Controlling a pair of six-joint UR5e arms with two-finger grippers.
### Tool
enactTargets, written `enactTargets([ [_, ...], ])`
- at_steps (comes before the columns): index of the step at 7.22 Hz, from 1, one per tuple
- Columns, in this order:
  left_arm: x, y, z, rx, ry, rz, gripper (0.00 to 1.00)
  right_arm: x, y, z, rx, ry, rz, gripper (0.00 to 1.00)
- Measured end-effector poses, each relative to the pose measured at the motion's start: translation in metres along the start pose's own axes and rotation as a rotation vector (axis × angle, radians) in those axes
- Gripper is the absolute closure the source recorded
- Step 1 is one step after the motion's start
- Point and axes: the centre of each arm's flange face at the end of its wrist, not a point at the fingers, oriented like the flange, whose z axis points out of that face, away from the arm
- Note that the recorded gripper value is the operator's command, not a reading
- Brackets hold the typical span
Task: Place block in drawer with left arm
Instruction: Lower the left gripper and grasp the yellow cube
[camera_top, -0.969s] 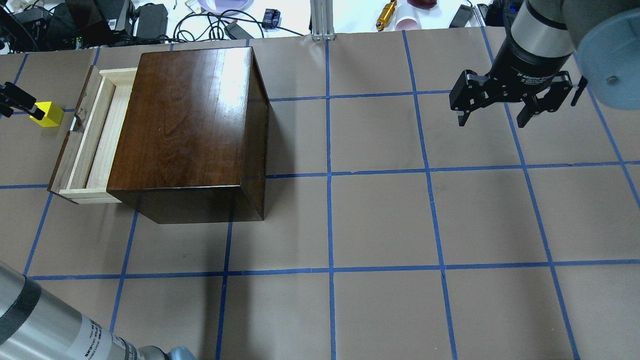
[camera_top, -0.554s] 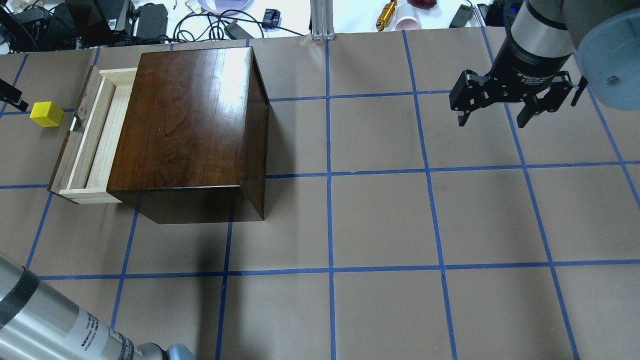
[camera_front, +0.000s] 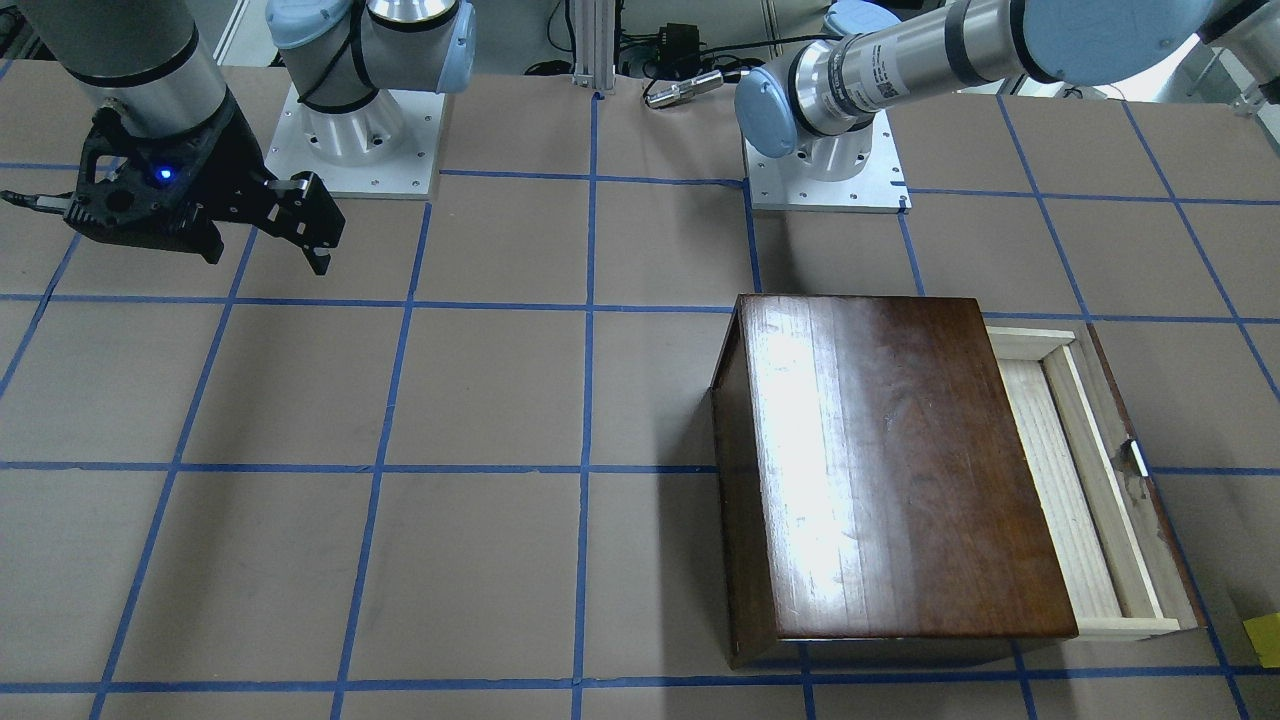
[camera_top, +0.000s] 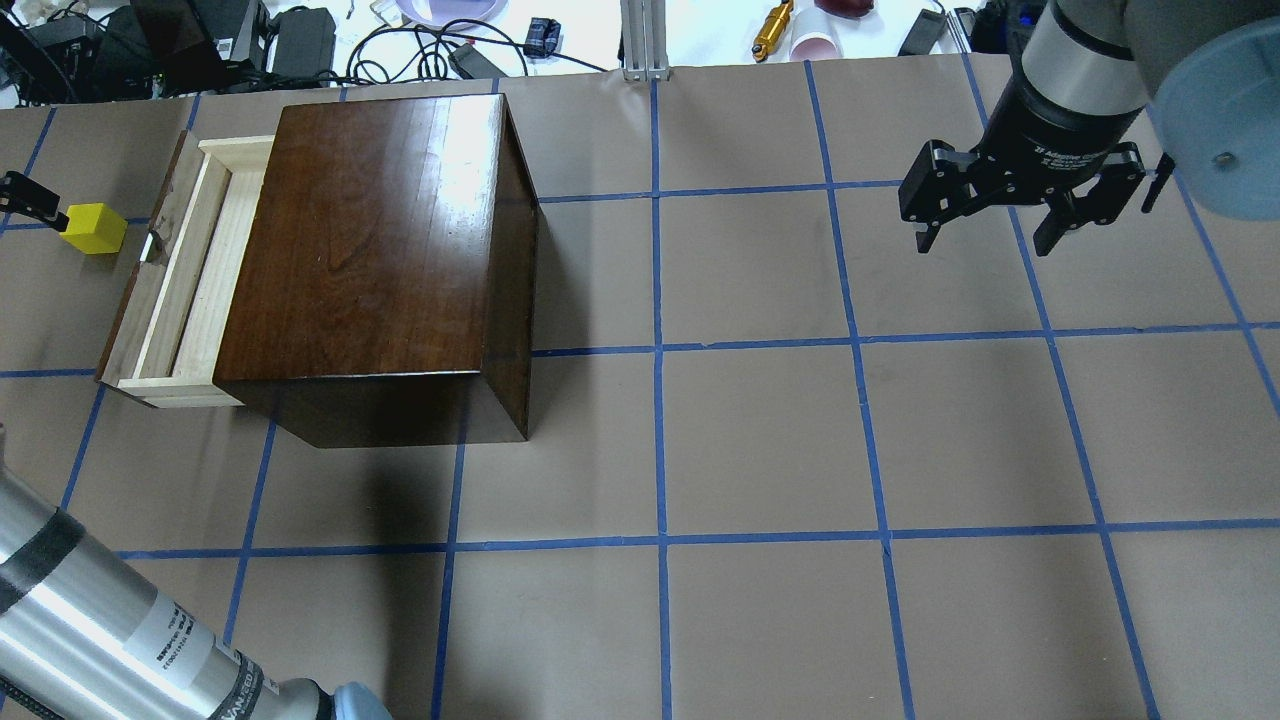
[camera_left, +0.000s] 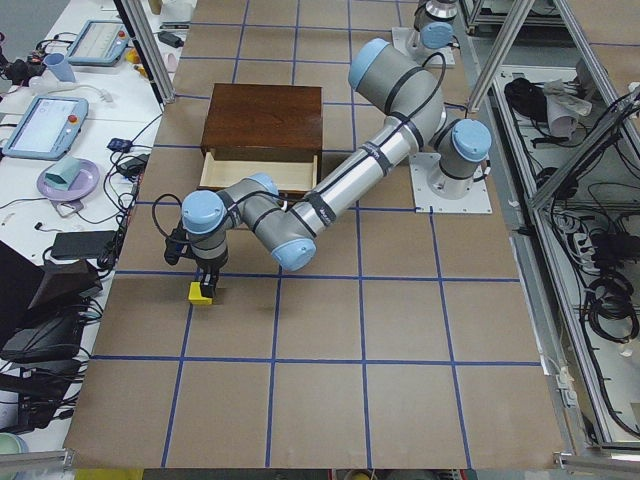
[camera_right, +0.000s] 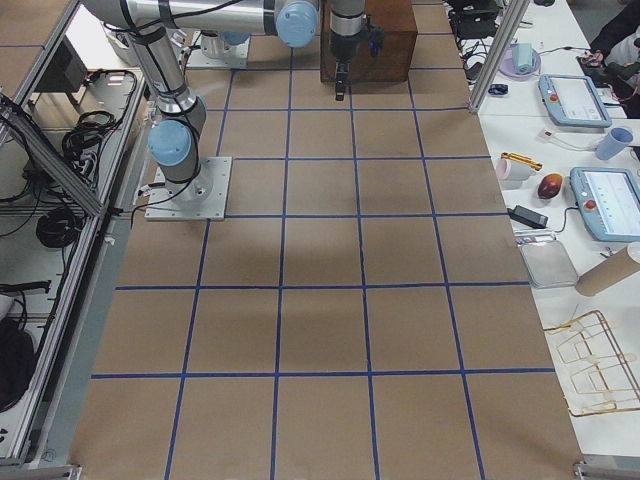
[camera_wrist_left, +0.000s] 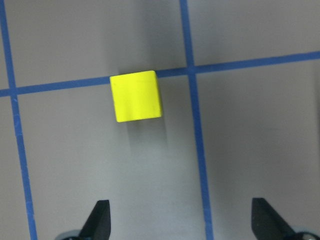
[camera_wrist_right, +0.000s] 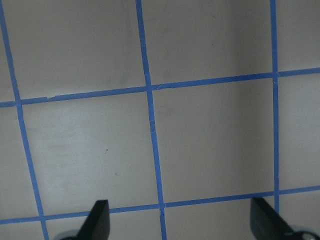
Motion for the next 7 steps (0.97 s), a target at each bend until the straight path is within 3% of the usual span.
enactTargets([
  [3,-0.012,-0.013,0.047,0.037,0.015,-0.024,0.00,0.000,0.000,0.000,0.001,0.000,0.000,0.00],
  [6,-0.013,-0.017,0.069,0.052,0.043,-0.048,0.02,0.000,0.000,0.000,0.001,0.000,0.000,0.00],
  [7,-0.014,-0.020,0.072,0.059,0.049,-0.052,0.26,0.000,0.000,0.000,0.001,0.000,0.001,0.00],
])
